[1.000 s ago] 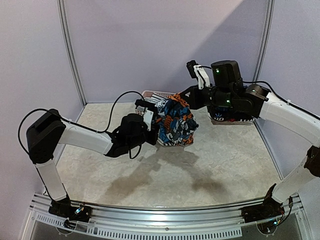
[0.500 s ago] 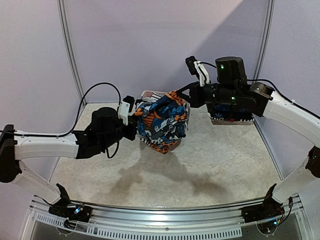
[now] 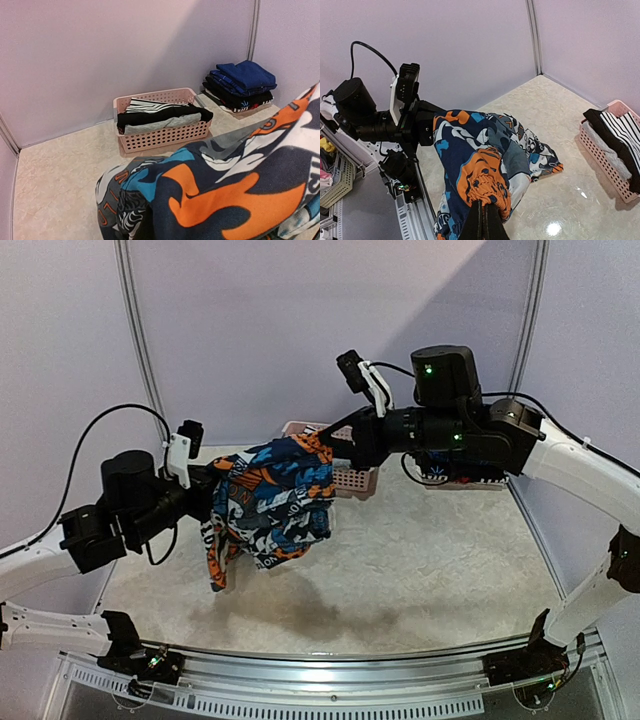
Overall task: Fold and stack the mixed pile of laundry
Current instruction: Pick up the crumpled shorts from the center of the board.
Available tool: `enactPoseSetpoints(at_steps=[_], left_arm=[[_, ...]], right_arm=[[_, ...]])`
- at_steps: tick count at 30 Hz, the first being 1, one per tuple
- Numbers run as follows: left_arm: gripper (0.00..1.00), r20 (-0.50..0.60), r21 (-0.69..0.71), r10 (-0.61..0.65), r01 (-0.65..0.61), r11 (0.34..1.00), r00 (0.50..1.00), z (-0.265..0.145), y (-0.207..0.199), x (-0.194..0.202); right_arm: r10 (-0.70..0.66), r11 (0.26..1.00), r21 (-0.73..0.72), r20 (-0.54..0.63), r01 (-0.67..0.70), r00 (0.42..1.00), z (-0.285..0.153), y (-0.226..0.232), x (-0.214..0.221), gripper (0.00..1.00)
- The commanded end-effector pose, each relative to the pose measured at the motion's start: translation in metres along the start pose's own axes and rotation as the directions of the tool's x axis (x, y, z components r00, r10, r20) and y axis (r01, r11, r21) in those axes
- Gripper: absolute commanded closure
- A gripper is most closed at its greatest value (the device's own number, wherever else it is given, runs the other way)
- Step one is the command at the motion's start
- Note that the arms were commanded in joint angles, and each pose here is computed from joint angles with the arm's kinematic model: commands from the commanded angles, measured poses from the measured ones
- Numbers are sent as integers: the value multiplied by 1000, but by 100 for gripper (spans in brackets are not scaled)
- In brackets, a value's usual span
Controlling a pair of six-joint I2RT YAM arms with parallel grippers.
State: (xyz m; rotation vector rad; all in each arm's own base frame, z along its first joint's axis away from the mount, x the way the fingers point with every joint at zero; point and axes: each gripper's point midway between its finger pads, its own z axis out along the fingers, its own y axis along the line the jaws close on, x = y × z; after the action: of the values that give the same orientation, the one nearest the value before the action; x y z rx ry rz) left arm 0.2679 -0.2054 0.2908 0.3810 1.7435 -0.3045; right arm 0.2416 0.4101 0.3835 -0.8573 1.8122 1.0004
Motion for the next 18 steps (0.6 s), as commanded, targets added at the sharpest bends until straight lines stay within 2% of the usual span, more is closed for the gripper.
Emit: enactPoseSetpoints(at_steps=[1, 5, 10, 15, 18], left_arm=[[100, -54, 11, -12, 13, 1000, 998, -30, 6, -4], [100, -78, -15, -32, 31, 999, 996, -48, 16, -13], [100, -88, -17, -32, 31, 999, 996, -46, 15, -15], [100, -185, -39, 35, -42, 998, 982, -14, 4, 9], [100, -254, -30, 70, -80, 996, 965, 7, -6, 30]], right_arm=[[8, 1000, 6, -13, -7, 1000, -6, 15, -3, 100], [64, 995, 72, -31, -62, 997, -15, 4, 13, 100], [106, 971, 212, 22, -109, 994, -36, -25, 39, 100], [131, 870, 476, 30, -129, 991, -59, -84, 80, 100], [199, 798, 579, 9, -167, 980, -65, -122, 114, 100]])
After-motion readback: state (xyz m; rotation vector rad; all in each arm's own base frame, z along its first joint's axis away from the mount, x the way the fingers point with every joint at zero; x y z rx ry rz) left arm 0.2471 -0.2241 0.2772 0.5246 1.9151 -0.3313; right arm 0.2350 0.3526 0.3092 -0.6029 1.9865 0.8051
